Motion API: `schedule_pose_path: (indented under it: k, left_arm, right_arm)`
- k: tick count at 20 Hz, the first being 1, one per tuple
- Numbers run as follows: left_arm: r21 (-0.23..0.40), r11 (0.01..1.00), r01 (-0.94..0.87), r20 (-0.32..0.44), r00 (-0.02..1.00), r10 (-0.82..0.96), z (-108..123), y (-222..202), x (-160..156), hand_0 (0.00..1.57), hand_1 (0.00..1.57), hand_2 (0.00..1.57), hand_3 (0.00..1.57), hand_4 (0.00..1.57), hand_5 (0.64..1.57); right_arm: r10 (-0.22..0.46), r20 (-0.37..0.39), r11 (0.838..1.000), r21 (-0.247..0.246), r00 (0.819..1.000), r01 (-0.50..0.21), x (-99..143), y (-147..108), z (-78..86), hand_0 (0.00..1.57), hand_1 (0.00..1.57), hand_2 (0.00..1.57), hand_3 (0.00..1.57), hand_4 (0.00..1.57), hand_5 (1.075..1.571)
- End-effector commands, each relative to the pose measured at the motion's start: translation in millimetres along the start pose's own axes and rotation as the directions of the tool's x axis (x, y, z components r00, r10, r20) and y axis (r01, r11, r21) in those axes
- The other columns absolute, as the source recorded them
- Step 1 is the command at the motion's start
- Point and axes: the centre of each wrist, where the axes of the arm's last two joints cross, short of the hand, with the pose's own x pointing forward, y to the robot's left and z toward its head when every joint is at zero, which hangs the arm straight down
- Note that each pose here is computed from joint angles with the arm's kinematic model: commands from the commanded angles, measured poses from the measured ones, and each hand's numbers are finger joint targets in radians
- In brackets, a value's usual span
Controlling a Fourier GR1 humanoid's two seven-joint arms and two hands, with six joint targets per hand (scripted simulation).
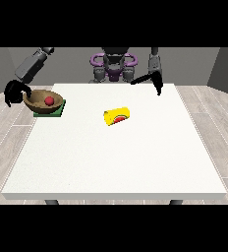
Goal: Pick the cup and pour the ball into the bowl, then pick the bowl and place it on the pad
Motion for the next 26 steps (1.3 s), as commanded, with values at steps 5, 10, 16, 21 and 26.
schedule_pose_path:
  k: [5,10,16,21,26]
  left_arm:
    - [-0.016,1.0,-0.015,0.026,1.0,0.015,13.9,4.5,-2.8,0.0,0.0,0.0,0.0,0.0,1.566]
    - [-0.001,1.0,-0.015,0.017,1.0,0.015,9.6,-1.0,8.2,0.0,0.0,0.0,0.0,0.0,1.565]
    - [0.005,1.0,-0.018,0.033,0.999,0.018,8.0,26.4,24.4,0.0,0.0,0.0,0.0,0.0,1.566]
    - [0.039,0.999,-0.006,0.006,1.0,0.006,28.6,3.9,12.9,0.0,0.0,0.0,0.0,0.0,1.567]
    - [0.022,0.999,-0.038,0.013,0.999,0.038,18.4,2.8,29.9,0.0,0.0,0.0,0.0,0.0,1.569]
  right_arm:
    - [0.081,-0.034,0.997,0.007,0.996,-0.081,-32.0,11.3,3.9,1.57,1.57,1.57,0.92,0.7,1.568]
    - [0.147,-0.144,0.985,-0.071,0.979,-0.159,-35.1,-3.8,12.7,1.57,1.57,1.57,1.57,0.59,1.535]
    - [0.254,-0.052,0.952,-0.163,0.966,-0.259,30.3,-39.3,17.9,0.0,0.0,0.43,0.33,0.0,1.481]
    - [0.258,-0.066,0.957,-0.118,0.964,-0.264,26.8,-29.7,12.4,0.0,0.0,0.38,0.16,0.0,1.488]
    - [0.235,-0.046,0.964,-0.12,0.971,-0.239,66.6,-33.7,8.6,0.0,0.0,0.26,0.21,0.0,1.504]
